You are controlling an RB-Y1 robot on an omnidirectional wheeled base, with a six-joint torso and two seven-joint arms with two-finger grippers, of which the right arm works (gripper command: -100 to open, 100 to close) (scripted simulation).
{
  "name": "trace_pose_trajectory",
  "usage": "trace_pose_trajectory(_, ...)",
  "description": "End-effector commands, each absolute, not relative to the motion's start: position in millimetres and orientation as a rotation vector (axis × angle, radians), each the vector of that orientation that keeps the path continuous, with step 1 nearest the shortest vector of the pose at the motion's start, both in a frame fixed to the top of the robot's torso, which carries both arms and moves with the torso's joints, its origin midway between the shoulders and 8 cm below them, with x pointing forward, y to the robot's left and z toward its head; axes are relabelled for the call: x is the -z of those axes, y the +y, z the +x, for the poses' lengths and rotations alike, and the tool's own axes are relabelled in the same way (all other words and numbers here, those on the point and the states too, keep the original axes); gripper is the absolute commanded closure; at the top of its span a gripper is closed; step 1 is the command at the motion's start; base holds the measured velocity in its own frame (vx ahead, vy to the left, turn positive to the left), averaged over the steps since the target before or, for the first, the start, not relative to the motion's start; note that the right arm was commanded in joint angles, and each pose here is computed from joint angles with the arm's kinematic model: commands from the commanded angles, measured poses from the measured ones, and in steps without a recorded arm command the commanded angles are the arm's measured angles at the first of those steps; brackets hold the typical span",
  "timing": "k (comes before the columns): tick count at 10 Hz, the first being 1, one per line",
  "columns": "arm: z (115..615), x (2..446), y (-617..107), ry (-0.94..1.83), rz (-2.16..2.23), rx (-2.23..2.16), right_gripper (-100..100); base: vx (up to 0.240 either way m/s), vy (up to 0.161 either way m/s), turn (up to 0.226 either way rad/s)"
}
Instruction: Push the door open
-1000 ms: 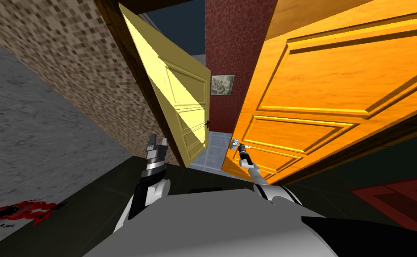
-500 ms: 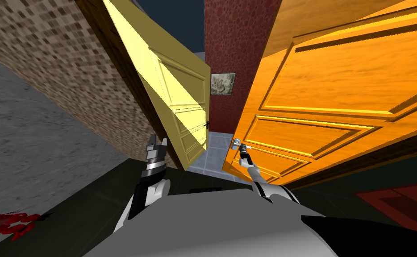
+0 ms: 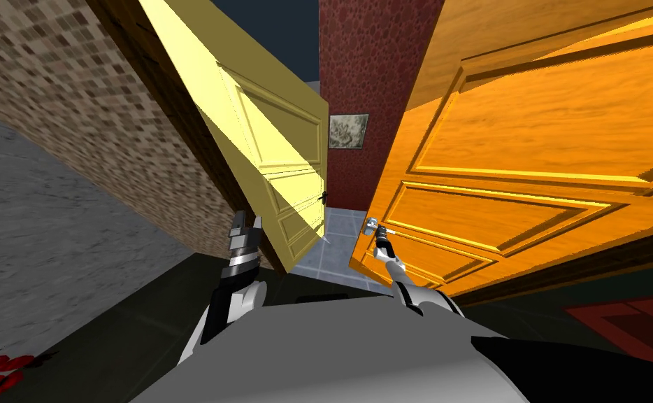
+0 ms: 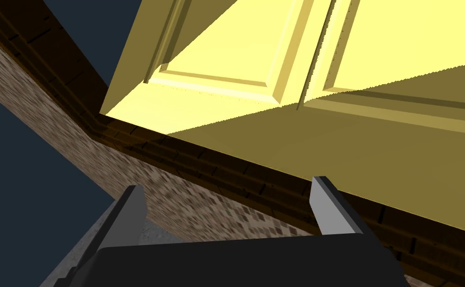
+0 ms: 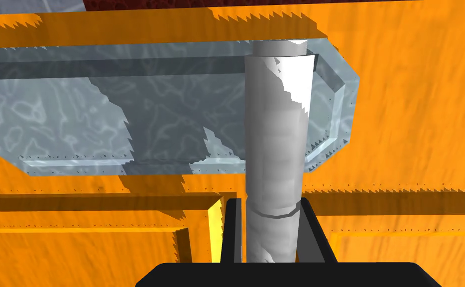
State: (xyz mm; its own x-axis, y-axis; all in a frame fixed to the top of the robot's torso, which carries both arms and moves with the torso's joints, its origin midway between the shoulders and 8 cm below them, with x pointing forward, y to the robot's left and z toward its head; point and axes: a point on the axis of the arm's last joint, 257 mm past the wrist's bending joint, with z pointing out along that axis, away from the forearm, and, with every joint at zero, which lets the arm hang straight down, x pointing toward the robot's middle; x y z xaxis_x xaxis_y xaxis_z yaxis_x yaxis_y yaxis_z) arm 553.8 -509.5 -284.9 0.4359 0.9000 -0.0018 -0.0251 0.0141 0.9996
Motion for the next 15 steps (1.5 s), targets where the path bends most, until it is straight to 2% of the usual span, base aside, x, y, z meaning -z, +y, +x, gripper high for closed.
trace_pose_trajectory(1, 551.3, 273.9, -525.4, 0.823, 1.349, -0.857, 100, 0.104, 0.005, -0.027)
trace_pose_trajectory(12, 538.4, 286.8, -549.3, 0.719, 1.43, -0.729, 100, 0.149, -0.008, -0.031)
trace_pose_trajectory(15, 537.3, 288.4, -550.3, 0.713, 1.437, -0.72, 100, 0.065, -0.015, -0.007)
